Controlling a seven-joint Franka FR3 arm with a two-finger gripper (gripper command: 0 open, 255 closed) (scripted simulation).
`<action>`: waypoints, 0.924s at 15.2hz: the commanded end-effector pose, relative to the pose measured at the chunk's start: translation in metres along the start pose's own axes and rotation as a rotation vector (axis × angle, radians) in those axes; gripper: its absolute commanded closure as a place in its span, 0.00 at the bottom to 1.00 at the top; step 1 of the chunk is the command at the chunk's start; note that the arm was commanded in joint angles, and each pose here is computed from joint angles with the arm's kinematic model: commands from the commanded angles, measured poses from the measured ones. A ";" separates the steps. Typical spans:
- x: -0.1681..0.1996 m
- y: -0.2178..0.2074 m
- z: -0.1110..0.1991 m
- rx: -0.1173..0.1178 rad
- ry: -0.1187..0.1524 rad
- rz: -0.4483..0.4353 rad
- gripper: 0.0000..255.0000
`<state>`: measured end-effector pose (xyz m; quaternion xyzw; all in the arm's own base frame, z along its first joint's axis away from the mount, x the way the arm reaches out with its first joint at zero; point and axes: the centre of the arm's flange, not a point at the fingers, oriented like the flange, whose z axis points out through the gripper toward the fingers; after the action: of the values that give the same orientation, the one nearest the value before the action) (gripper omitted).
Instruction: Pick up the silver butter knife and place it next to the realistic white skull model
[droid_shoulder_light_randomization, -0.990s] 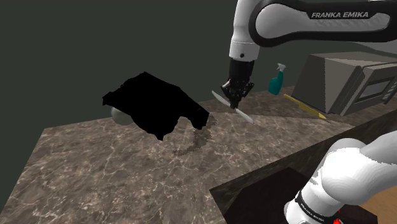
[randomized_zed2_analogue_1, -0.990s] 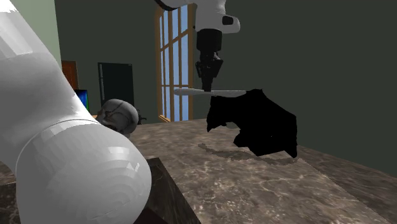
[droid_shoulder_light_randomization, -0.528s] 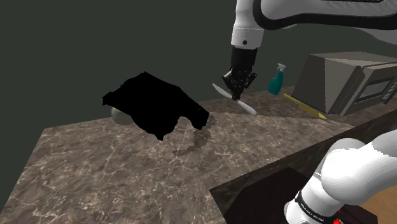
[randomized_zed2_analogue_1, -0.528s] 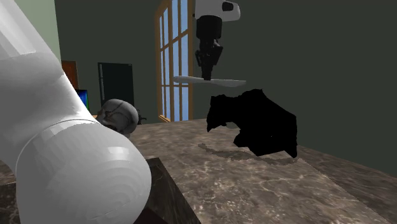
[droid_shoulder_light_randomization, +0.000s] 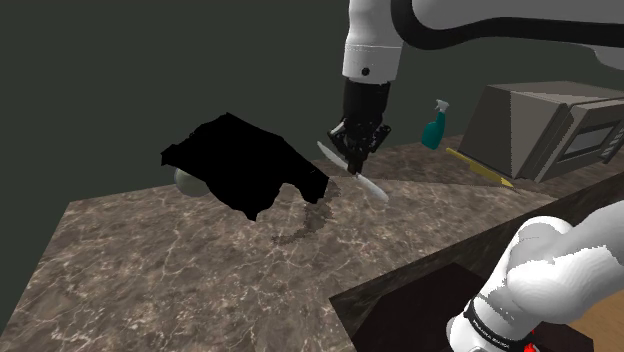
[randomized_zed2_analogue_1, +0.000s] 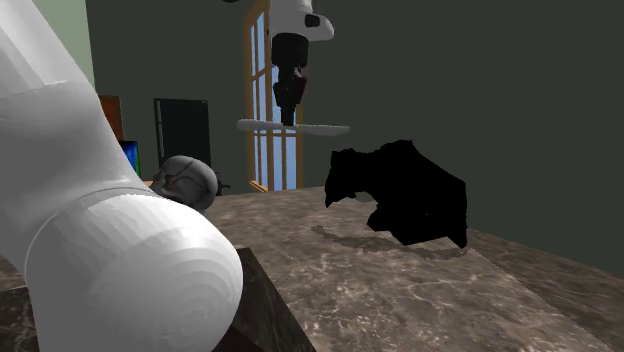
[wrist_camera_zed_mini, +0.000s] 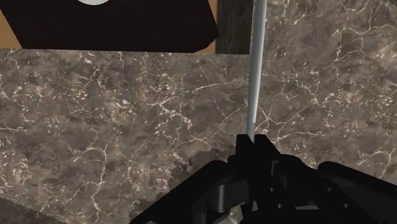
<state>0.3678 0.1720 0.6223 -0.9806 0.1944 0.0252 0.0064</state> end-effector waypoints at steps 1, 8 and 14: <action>-0.017 -0.020 -0.001 0.000 0.000 0.001 1.00; -0.068 -0.097 0.002 0.000 0.000 0.001 1.00; -0.112 -0.163 0.004 0.000 0.000 0.001 1.00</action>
<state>0.3276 0.3517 0.6273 -0.9806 0.1944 0.0250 0.0061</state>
